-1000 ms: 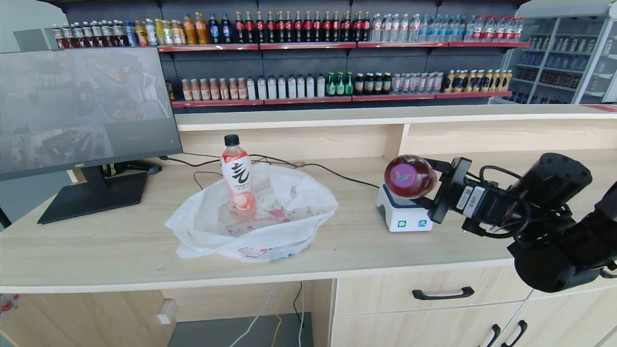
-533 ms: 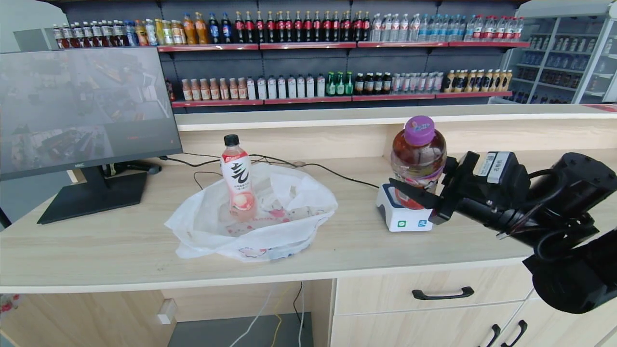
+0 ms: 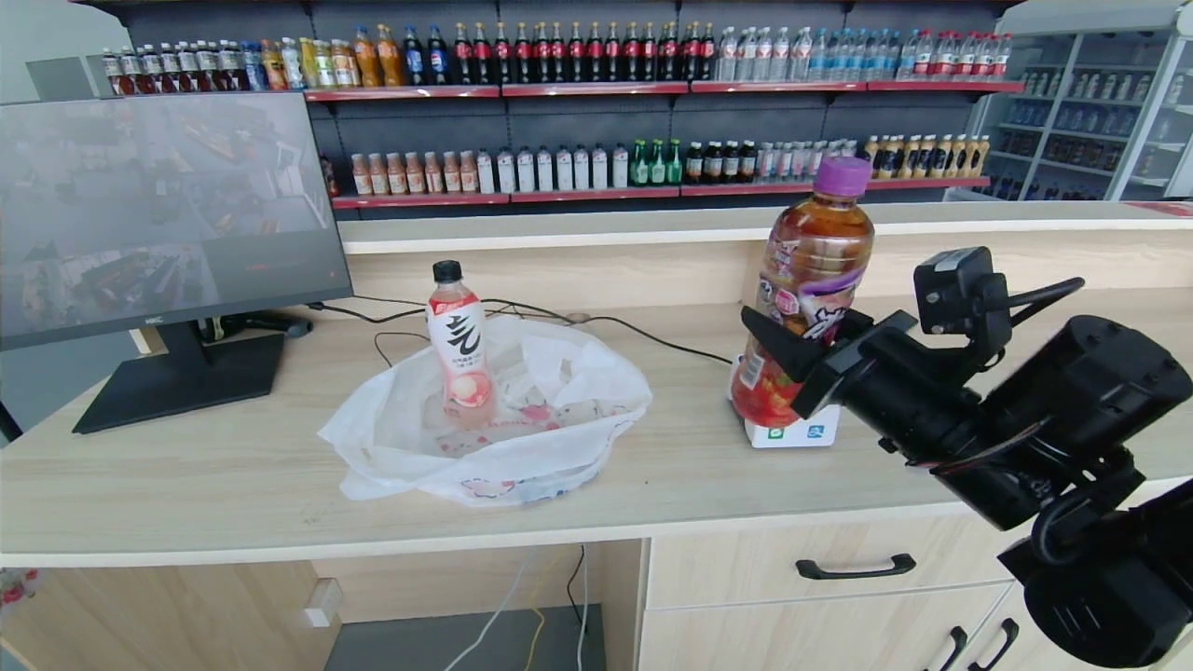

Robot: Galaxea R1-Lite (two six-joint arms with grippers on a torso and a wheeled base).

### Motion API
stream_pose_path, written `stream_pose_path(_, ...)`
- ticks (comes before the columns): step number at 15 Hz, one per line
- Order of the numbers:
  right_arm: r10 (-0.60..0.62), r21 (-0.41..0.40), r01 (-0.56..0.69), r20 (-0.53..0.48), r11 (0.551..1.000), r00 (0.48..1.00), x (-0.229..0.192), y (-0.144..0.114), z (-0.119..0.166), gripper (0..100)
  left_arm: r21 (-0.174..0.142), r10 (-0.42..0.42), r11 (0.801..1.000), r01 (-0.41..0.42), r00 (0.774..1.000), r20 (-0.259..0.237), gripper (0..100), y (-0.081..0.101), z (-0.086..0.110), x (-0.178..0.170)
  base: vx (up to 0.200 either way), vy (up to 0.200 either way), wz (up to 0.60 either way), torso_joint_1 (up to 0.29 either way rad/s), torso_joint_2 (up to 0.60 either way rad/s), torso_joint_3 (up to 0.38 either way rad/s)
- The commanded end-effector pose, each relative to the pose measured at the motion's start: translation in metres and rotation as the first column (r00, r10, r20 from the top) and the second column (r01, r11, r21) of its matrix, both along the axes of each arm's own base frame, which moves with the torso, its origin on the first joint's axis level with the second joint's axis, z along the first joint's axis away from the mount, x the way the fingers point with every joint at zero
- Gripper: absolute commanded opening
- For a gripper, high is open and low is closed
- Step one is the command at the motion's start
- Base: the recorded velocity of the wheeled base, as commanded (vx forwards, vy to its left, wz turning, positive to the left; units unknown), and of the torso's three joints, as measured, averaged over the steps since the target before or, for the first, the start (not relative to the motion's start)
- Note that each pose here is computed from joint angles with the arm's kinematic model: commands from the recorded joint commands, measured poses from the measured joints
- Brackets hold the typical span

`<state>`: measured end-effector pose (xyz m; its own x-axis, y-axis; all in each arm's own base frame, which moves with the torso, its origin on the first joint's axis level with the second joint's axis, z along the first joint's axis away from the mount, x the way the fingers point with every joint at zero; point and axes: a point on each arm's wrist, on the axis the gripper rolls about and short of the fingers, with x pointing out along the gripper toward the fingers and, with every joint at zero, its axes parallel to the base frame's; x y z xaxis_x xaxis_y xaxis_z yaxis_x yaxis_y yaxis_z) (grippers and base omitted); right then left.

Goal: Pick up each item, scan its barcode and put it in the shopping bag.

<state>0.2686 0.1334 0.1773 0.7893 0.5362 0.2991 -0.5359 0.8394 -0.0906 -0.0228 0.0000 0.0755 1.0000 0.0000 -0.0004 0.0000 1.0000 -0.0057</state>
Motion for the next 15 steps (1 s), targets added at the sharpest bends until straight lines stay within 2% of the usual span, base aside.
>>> stream_pose_path(1, -0.073, 0.043, 0.077, -0.091, 0.996, 0.993, -0.0012, 0.0014, -0.0140, 0, -0.002, 0.000, 1.000, 0.000, 1.000, 0.000, 100, 0.0000, 0.0000, 0.0000, 0.000, 0.000, 0.00, 0.000, 0.00, 0.000)
stream_pose_path(4, -0.098, 0.073, 0.107, -0.125, 0.992, 0.987, -0.0050, 0.0100, -0.0173, 0, 0.000, 0.000, 1.000, 0.000, 1.000, 0.000, 100, 0.0000, 0.0000, 0.0000, 0.000, 0.000, 0.00, 0.000, 0.00, 0.000)
stream_pose_path(8, -0.110, 0.083, 0.122, -0.143, 0.989, 0.984, -0.0015, 0.0052, -0.0203, 0, -0.002, 0.000, 1.000, 0.000, 1.000, 0.000, 100, 0.0000, 0.0000, 0.0000, 0.000, 0.000, 0.00, 0.000, 0.00, 0.000)
stream_pose_path(15, -0.106, 0.085, 0.119, -0.139, 0.989, 0.985, -0.0033, 0.0043, -0.0185, 0, -0.002, 0.000, 1.000, 0.000, 1.000, 0.000, 100, 0.0000, 0.0000, 0.0000, 0.000, 0.200, 0.00, 0.002, 0.00, 0.002)
